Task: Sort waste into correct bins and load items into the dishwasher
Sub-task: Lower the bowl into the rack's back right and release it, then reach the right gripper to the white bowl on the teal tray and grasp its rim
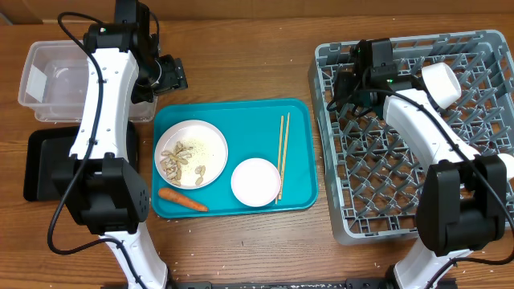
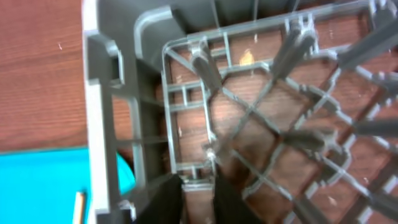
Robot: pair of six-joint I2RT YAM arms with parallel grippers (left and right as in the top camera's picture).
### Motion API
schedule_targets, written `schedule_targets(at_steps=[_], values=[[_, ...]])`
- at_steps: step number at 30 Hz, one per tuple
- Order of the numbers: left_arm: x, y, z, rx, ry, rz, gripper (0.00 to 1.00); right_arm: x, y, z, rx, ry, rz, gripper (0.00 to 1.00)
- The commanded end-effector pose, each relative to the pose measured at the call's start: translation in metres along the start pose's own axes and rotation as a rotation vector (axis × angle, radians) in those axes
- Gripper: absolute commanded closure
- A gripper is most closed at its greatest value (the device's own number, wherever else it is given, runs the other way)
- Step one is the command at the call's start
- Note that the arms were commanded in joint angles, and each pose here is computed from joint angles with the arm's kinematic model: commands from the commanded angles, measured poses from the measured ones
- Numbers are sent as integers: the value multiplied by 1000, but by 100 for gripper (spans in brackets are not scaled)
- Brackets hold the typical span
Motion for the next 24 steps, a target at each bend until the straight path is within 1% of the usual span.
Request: schedule_targets(at_steps=[1,3,4,7,12,15,18,24], values=[[3,0,3,-15,-12,13,20,30,8,34,32,-83,52,73],[3,0,3,-15,-13,13,20,42,17,57,83,-101,72,69],[3,0,3,-15,-13,13,20,45,27,70,139,-98,98,65],[3,0,3,-16,-15,12,19,33,49,82,262,-25,194,60],[3,0,3,-14,-16,12,19,-17,73,74,298,236,297,53],[4,0,3,-16,-20,12,19,-44,89,65,312,335,336,48],[4,0,3,-17,-23,12,19,-70,105,56,327,399,382,47],[4,0,3,-17,-22,12,19,-109,121,37,348,459,448,47]])
Point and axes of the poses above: each gripper's point midway between its finger pads, its own z axis back along the fingers, its own y axis along the line the jaws close on, x = y × z, the point moved 9 cm from there along z, back along the fingers, and after that the axes turned 7 degrees about z, right-handed, at the moved point
